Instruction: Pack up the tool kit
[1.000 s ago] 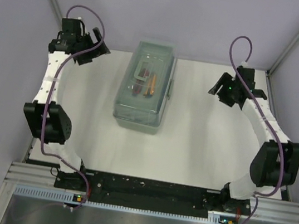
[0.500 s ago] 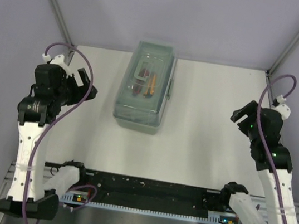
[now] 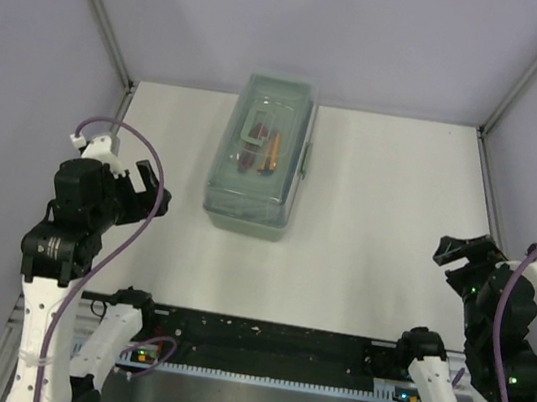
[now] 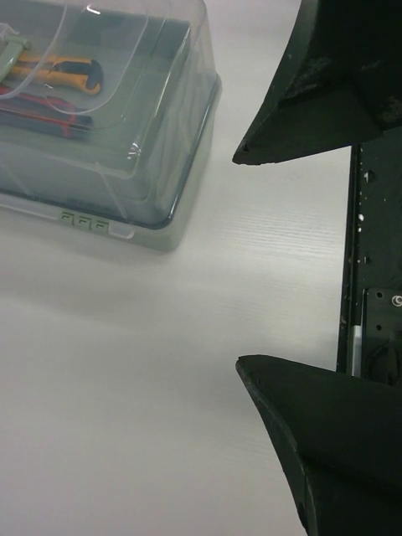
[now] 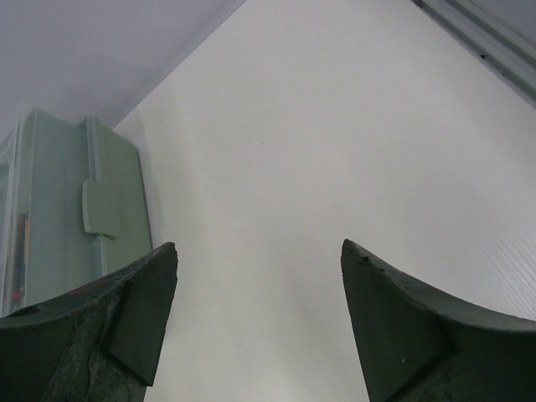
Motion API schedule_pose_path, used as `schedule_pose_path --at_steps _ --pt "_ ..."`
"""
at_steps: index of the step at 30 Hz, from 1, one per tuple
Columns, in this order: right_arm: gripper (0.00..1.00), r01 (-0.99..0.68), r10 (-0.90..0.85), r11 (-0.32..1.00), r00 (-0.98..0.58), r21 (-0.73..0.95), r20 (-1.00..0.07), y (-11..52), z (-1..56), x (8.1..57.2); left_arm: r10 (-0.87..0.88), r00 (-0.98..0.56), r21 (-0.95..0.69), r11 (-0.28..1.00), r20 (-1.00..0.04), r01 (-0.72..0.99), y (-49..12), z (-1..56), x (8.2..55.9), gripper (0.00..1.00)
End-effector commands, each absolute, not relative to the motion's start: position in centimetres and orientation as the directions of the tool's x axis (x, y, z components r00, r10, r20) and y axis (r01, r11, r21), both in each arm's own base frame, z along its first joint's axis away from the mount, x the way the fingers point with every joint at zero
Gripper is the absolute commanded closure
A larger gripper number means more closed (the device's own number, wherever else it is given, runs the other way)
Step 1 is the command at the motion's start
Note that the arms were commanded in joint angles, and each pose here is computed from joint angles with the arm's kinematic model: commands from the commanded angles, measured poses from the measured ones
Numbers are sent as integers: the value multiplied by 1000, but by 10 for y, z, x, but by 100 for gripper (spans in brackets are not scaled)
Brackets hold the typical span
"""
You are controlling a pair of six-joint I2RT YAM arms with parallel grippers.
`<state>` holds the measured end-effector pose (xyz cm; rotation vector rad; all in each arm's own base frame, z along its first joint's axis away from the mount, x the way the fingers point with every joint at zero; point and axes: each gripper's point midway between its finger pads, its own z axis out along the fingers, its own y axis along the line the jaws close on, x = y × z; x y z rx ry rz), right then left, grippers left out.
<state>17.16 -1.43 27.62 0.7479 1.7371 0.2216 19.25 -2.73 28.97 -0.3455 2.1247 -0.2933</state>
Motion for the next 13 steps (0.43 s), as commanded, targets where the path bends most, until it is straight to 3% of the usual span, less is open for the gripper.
schedule_pose_path --at_steps 1,13 --pt "22 391 572 770 -72 504 -817 -28 288 141 -306 -510 -278 951 -804 -134 -21 287 189 1" --pt "22 418 564 773 -107 478 -819 -30 278 135 -313 -478 -245 948 -821 -201 -7 288 188 2"
